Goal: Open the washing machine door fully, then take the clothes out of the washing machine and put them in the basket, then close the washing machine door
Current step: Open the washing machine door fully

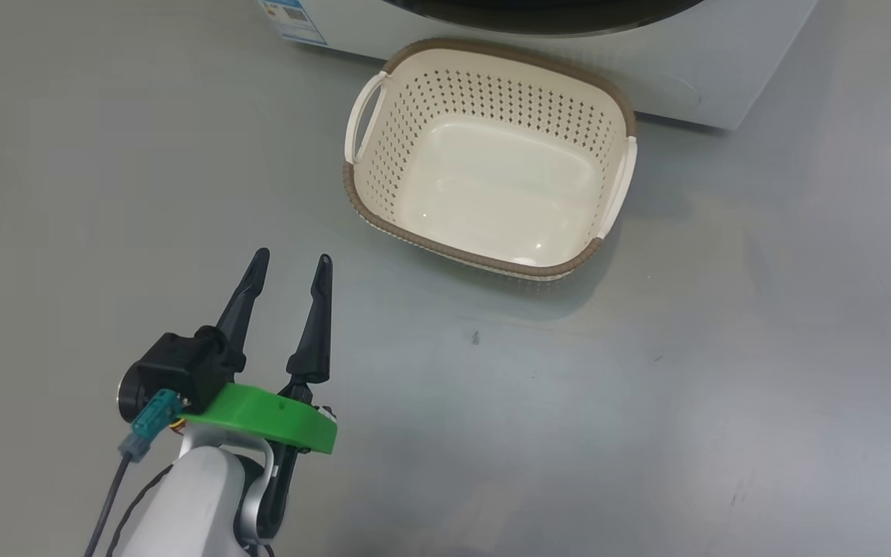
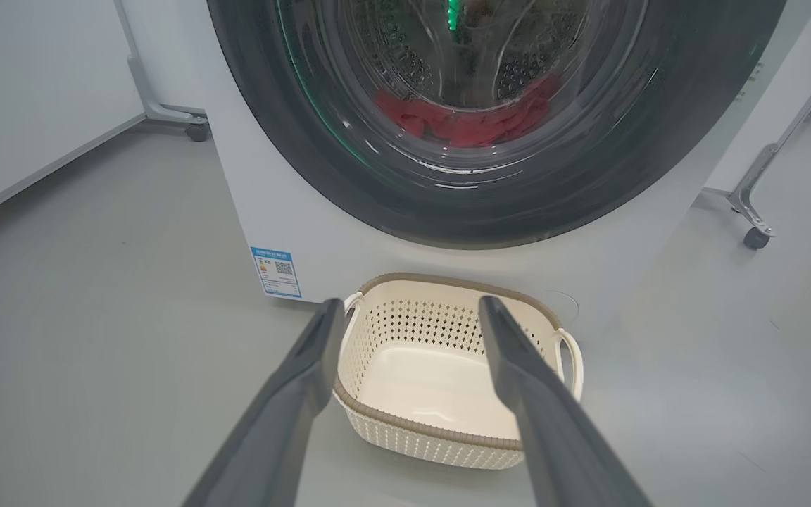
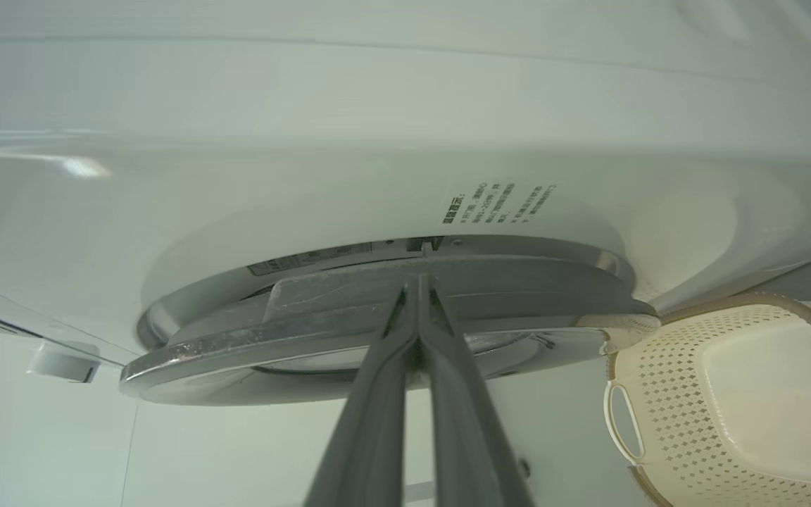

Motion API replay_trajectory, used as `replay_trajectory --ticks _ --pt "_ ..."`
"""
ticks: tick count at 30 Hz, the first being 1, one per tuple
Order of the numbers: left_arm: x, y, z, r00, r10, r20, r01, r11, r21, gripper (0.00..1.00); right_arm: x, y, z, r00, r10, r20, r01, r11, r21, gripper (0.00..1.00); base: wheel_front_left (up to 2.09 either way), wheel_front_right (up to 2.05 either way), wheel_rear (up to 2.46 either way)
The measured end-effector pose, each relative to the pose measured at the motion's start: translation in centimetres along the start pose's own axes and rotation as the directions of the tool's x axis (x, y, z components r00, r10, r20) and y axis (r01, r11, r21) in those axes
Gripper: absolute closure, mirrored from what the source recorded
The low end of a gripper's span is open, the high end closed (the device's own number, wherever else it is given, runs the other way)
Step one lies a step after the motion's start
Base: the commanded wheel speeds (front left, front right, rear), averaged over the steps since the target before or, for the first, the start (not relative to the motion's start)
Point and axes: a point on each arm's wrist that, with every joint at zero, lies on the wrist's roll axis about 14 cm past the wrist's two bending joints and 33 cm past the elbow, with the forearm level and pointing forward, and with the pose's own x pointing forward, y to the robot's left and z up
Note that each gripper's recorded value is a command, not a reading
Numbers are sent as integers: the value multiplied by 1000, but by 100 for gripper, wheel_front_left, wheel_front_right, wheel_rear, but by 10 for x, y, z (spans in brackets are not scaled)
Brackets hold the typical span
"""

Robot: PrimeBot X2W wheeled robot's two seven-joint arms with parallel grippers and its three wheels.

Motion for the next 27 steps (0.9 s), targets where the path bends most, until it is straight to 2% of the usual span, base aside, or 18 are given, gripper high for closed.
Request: replay_trajectory --ticks 16,27 --pt "-2 17 -2 998 63 -12 -63 998 6 0 49 6 -21 992 -5 -127 11 999 48 100 0 0 0" --pt "-5 23 -4 996 89 -21 -89 996 -1 0 66 16 -20 990 1 -143 11 996 87 100 0 0 0"
